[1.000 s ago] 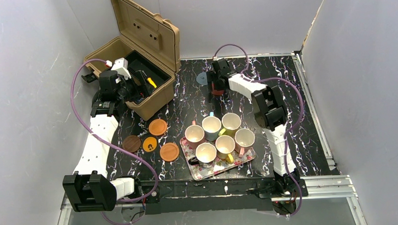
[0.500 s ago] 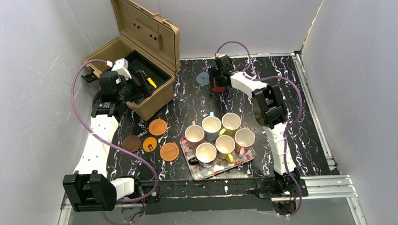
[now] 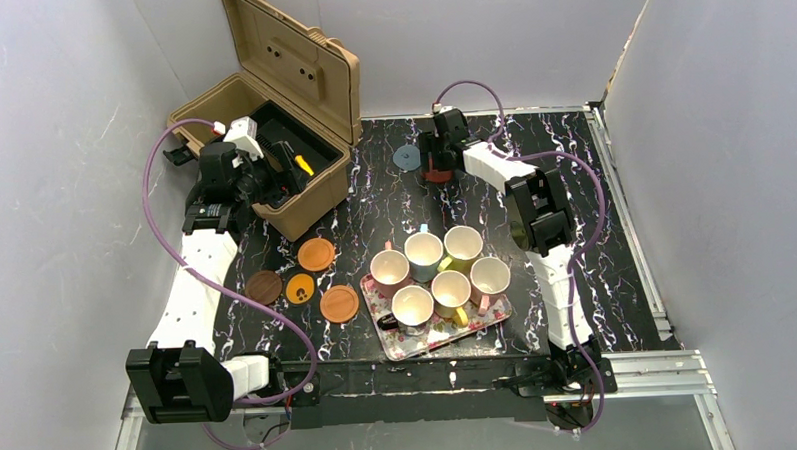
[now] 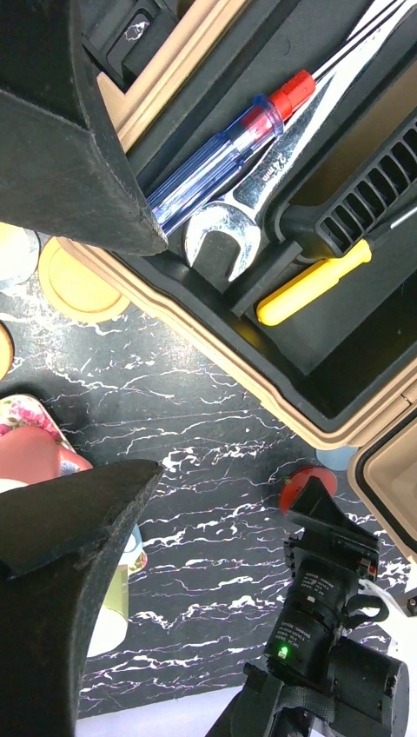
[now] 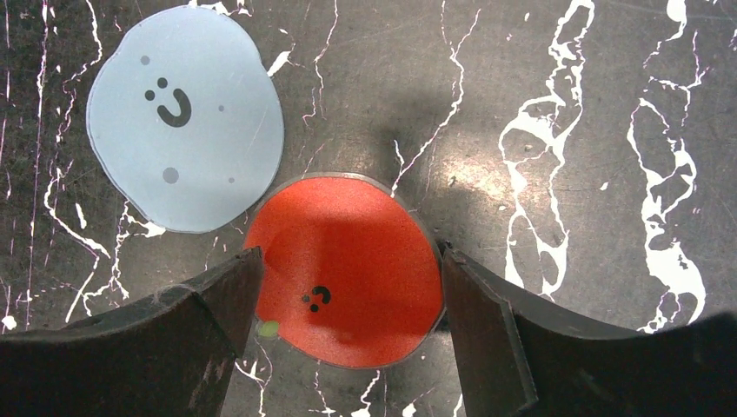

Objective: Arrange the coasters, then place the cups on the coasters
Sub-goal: Move the coaster to the center of the board.

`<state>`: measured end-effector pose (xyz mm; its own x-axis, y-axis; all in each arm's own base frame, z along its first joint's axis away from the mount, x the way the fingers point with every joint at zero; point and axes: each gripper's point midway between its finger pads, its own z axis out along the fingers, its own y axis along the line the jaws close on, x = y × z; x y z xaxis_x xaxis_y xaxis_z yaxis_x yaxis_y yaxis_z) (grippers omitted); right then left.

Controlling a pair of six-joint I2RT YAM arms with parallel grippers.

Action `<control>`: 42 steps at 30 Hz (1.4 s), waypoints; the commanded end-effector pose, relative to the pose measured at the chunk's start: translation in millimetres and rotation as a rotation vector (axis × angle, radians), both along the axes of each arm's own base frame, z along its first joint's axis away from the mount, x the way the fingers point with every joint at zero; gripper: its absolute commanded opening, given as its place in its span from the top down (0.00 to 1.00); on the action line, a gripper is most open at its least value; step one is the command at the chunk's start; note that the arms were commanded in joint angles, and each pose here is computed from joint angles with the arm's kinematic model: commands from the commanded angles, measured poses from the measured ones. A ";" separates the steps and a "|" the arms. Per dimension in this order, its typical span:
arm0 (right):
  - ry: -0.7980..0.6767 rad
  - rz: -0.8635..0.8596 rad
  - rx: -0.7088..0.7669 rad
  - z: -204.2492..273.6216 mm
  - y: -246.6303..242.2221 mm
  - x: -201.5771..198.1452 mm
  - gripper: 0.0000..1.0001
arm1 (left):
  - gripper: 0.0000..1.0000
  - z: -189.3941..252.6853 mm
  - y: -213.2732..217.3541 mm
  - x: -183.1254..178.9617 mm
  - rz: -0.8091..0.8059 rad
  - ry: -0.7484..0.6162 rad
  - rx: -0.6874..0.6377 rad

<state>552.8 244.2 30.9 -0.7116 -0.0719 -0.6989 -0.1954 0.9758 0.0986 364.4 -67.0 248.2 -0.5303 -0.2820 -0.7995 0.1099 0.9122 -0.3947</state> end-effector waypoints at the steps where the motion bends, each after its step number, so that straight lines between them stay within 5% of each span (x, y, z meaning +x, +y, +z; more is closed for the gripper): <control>1: 0.137 0.006 -0.027 -45.7 -9.7 -19.7 0.17 | 0.15 2.4 -0.7 -0.5 -0.014 -0.014 0.008; 19: -0.080 0.113 0.064 125.3 10.6 7.2 0.01 | 0.15 12.1 -7.7 -5.3 -0.055 -0.044 0.023; 30: -0.109 0.132 0.101 177.9 -23.7 -85.8 0.01 | 0.13 -18.2 -62.9 -41.0 -0.284 -0.027 0.293; 42: -0.124 0.153 0.091 187.1 -64.2 -180.2 0.01 | 0.15 -67.1 -66.7 -103.9 -0.186 0.151 0.137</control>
